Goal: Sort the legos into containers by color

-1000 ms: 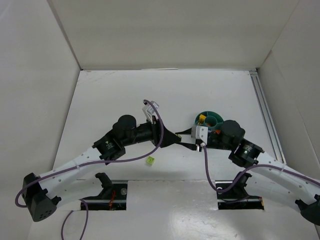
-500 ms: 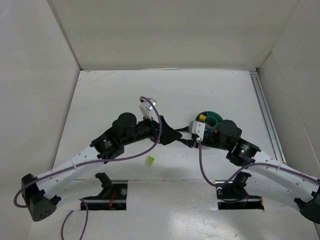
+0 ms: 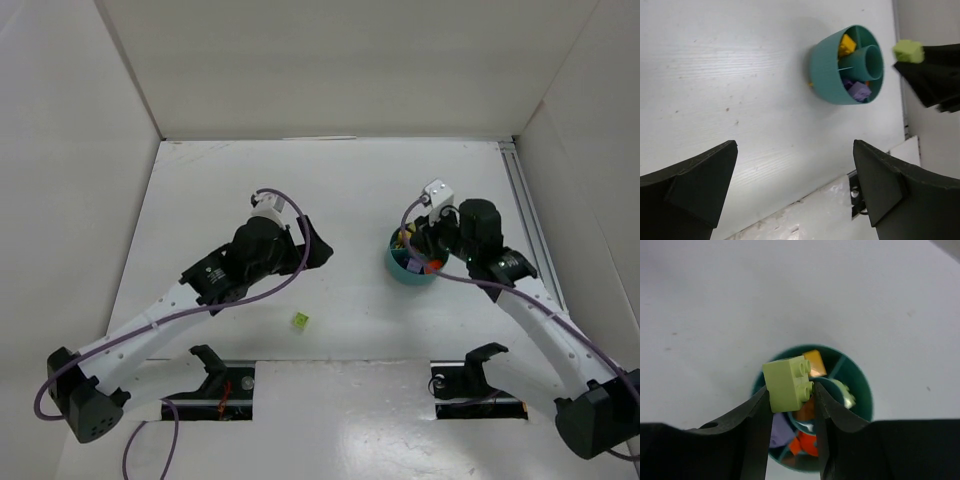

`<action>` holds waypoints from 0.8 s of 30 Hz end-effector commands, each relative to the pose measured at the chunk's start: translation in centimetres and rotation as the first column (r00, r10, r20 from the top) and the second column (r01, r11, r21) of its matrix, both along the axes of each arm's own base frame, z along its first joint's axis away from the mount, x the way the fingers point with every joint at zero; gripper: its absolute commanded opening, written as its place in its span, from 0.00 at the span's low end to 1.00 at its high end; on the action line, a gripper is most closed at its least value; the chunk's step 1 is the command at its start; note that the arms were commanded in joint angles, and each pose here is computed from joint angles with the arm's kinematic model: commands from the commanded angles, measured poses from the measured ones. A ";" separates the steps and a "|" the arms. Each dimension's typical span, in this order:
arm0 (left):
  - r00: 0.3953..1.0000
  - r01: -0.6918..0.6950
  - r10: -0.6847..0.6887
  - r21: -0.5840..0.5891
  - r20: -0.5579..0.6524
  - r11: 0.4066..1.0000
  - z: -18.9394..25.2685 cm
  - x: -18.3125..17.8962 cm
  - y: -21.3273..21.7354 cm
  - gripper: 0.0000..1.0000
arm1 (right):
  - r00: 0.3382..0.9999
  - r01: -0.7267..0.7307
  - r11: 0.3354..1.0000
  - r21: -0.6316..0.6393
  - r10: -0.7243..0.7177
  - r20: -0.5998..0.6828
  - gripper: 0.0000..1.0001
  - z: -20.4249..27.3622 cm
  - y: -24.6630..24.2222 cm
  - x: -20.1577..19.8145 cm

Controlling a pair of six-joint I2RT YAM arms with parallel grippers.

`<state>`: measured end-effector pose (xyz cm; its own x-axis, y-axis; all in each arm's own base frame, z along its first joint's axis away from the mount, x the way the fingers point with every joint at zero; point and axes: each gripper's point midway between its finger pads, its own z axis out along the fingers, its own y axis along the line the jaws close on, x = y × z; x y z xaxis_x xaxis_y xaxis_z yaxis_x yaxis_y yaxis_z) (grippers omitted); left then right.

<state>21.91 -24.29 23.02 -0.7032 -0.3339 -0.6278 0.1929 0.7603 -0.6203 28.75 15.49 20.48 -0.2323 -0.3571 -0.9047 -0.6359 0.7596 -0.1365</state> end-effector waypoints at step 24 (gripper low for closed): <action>0.935 0.052 0.091 0.386 -0.342 0.921 -15.3 -5.0 4.6 1.00 | 0.906 0.258 0.950 -0.175 -0.301 -0.297 0.14 -4.1 -9.7 4.4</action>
